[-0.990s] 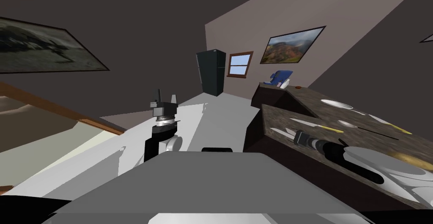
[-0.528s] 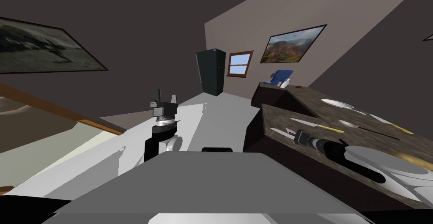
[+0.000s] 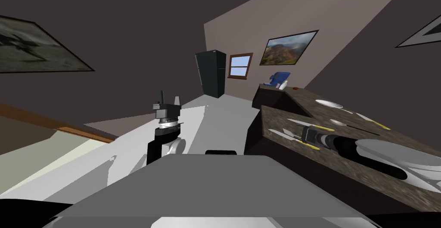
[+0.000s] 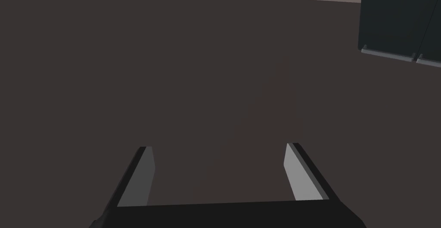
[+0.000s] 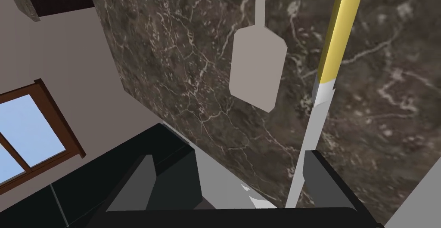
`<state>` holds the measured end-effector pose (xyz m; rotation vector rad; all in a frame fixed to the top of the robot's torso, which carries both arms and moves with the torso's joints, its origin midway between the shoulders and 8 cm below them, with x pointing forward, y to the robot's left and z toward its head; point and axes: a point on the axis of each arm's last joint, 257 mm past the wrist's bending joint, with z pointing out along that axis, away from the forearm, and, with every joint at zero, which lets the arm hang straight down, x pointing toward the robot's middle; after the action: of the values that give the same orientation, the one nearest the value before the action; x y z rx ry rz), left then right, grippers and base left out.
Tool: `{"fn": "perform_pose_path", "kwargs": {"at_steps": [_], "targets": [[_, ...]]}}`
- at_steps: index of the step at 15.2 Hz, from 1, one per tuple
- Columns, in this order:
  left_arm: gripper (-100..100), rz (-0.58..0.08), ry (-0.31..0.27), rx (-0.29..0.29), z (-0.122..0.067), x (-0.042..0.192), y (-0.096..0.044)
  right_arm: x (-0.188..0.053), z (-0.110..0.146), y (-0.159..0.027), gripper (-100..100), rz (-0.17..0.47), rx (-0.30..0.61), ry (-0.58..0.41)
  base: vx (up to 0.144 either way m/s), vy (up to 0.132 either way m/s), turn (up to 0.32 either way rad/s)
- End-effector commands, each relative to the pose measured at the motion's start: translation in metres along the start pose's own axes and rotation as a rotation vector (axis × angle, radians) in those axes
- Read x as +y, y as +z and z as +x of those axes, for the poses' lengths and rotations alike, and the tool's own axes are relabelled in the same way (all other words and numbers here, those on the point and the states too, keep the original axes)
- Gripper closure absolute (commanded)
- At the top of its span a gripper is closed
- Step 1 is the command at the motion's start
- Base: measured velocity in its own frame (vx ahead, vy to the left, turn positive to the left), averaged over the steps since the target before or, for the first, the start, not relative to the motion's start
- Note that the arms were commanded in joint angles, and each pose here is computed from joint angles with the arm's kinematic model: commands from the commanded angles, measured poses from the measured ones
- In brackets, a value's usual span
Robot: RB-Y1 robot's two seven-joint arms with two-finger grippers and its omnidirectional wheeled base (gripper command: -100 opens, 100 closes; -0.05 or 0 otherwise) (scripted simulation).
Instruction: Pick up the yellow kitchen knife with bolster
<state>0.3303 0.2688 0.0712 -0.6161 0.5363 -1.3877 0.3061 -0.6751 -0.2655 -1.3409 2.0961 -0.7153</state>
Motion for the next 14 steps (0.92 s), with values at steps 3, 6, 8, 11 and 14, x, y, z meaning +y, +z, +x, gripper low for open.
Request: {"fn": "perform_pose_path", "kwargs": {"at_steps": [3,6,8,11,14], "targets": [[0,0.000,0.000,0.000,0.000,0.000,0.000,0.011,-0.002,-0.008,-100,-0.084,-0.004,-0.014,0.063,-0.115,-0.074],[0,0.000,0.000,0.000,0.000,0.000,0.000,0.022,-0.001,-0.013,-100,-0.136,-0.002,-0.019,0.080,-0.075,-0.056],[0,0.000,0.000,0.000,0.000,0.000,0.000,0.036,0.002,-0.019,-100,-0.194,0.002,-0.020,0.073,-0.029,-0.042],[0,0.000,0.000,0.000,0.000,0.000,0.000,0.052,0.006,-0.026,-100,-0.257,0.009,-0.017,0.103,-0.032,-0.045],[0,0.000,0.000,0.000,0.000,0.000,0.000,0.079,0.013,-0.039,-100,-0.354,0.023,-0.007,0.103,-0.017,-0.023]]}}
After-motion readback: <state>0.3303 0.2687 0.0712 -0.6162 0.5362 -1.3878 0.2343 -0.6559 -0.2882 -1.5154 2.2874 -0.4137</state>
